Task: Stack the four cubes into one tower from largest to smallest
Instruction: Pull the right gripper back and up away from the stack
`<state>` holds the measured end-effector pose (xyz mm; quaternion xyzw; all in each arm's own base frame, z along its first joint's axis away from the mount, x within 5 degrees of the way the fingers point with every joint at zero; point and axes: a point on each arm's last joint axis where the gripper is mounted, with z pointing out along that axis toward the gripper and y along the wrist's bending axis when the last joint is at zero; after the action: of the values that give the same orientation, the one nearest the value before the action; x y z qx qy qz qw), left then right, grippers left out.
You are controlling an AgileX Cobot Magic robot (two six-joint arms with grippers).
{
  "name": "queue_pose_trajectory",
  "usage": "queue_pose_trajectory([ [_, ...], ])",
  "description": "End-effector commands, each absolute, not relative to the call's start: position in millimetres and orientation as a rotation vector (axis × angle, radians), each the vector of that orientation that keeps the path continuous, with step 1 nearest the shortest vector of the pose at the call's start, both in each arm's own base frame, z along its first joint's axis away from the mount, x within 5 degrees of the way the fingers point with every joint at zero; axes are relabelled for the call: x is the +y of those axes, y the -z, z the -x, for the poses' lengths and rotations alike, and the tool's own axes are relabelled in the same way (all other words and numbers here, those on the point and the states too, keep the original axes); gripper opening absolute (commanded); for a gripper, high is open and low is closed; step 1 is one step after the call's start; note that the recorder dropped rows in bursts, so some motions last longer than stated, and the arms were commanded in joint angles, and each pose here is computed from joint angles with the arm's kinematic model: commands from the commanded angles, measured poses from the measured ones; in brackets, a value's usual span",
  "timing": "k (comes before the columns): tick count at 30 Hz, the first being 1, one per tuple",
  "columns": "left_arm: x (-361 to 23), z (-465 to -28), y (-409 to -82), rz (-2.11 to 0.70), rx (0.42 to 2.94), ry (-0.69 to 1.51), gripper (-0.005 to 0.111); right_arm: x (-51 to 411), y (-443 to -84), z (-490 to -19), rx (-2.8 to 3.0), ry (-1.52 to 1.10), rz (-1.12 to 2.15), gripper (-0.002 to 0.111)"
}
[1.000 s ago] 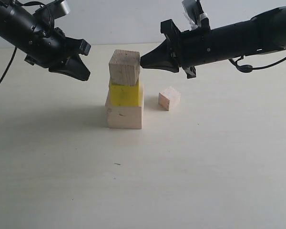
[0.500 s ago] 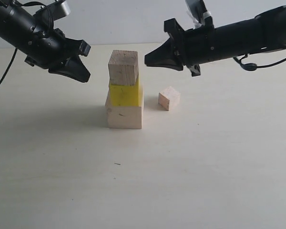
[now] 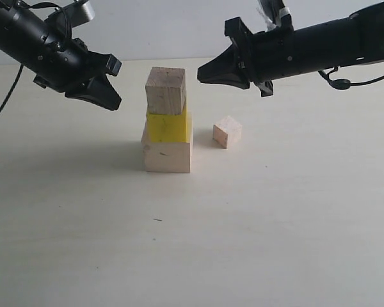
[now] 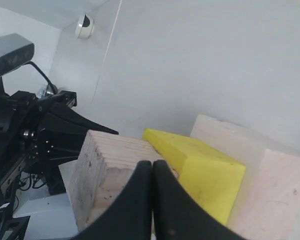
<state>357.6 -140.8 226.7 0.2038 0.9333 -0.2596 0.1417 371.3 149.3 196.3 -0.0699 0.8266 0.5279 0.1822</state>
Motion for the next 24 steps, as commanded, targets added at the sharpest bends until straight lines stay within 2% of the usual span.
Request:
queue_pose_trajectory([
  [1, -141, -357, -230, -0.590, 2.681, 0.754, 0.000, 152, -198, -372, 2.323, -1.481, 0.203, 0.000],
  [24, -141, -356, -230, -0.591, 2.683, 0.755, 0.000, 164, -194, -367, 2.319, -1.542, 0.235, 0.000],
])
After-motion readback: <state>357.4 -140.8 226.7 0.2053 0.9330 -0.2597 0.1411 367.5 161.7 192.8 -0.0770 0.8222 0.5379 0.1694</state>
